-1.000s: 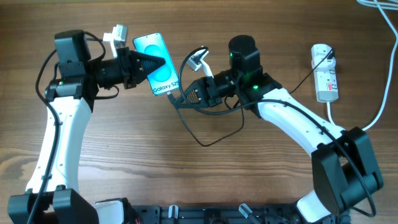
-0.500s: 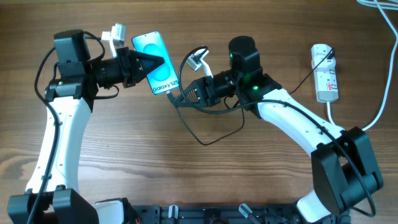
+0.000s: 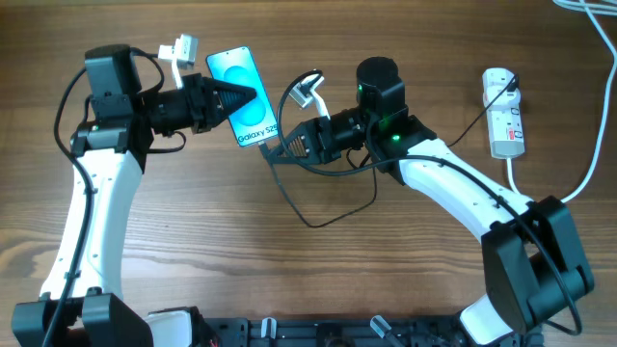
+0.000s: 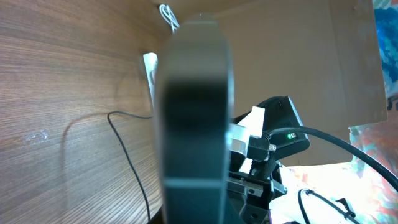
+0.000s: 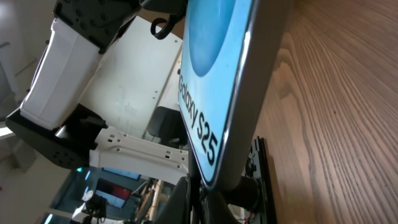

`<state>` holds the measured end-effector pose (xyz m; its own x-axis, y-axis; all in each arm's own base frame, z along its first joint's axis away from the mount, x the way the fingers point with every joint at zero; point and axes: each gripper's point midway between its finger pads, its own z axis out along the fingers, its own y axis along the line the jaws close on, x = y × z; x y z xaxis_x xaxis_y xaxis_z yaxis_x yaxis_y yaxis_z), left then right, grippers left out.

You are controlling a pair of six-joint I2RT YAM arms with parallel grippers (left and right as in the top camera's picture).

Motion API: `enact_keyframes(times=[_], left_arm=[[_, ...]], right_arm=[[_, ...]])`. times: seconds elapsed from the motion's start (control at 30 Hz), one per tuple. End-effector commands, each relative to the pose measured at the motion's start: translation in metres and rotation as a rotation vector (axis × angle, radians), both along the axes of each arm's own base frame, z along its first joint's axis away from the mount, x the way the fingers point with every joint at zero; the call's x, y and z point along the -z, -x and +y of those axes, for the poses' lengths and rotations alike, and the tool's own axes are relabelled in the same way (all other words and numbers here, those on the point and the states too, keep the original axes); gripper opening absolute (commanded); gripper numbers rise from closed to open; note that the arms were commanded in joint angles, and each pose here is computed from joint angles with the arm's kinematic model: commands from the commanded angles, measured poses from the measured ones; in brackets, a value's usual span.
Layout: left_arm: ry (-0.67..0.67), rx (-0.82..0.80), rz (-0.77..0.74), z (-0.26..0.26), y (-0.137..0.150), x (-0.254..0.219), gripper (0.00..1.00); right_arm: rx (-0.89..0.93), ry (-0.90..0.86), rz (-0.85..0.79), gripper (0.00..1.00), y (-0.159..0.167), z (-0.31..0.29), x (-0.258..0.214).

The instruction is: Plug charger to phone and switch on socket

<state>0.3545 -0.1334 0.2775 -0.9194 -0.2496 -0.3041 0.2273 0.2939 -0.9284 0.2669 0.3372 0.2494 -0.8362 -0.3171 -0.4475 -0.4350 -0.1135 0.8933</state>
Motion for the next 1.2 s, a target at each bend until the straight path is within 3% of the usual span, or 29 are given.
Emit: enact_keyframes(times=[0.0, 0.47, 0.53, 0.57, 0.63, 0.7, 0.77, 0.8, 0.83, 0.87, 0.9, 1.07, 1.13, 1.17], left_arm=[[0.046, 0.086, 0.021, -0.017, 0.015, -0.005, 0.04], [0.040, 0.077, 0.028, -0.017, 0.014, -0.004, 0.04], [0.039, 0.075, 0.028, -0.017, 0.013, -0.003, 0.04], [0.034, 0.070, 0.028, -0.016, 0.012, -0.003, 0.04], [0.030, 0.065, 0.028, -0.016, 0.012, -0.002, 0.04], [0.025, 0.060, 0.024, -0.015, 0.010, -0.002, 0.04], [0.012, 0.045, 0.024, -0.014, 0.008, 0.001, 0.04], [0.009, 0.042, 0.022, -0.014, 0.007, 0.001, 0.04], [0.007, 0.039, 0.022, -0.014, 0.007, 0.001, 0.04], [0.007, 0.039, 0.022, -0.014, 0.007, 0.001, 0.04], [0.006, 0.039, 0.022, -0.014, 0.007, 0.001, 0.04], [0.000, 0.032, 0.023, -0.013, 0.006, 0.002, 0.04], [-0.005, 0.026, 0.023, -0.013, 0.005, 0.003, 0.04], [-0.005, 0.026, 0.023, -0.013, 0.005, 0.003, 0.04]], right_arm=[[0.135, -0.005, -0.072, 0.04, -0.025, 0.001, -0.013], [0.175, -0.016, -0.105, 0.08, -0.033, 0.001, -0.016], [0.156, -0.020, -0.104, 0.47, -0.030, 0.001, -0.016], [0.129, -0.028, -0.112, 0.60, -0.025, 0.000, -0.017], [0.052, -0.056, -0.148, 0.80, -0.012, -0.003, -0.019], [0.000, -0.073, -0.166, 0.87, -0.004, -0.006, -0.018], [-0.018, -0.070, -0.158, 0.88, 0.000, -0.007, -0.014], [-0.020, -0.062, -0.154, 0.82, 0.002, -0.007, -0.010], [-0.023, -0.051, -0.149, 0.64, 0.003, -0.008, -0.004], [-0.025, -0.043, -0.143, 0.37, 0.005, -0.008, 0.000], [-0.026, -0.039, -0.141, 0.30, 0.006, -0.009, 0.002], [-0.026, -0.037, -0.136, 0.29, 0.006, -0.009, 0.003], [-0.025, -0.032, -0.124, 0.47, 0.006, -0.009, 0.003], [-0.028, -0.032, -0.125, 0.48, 0.007, -0.008, 0.003]])
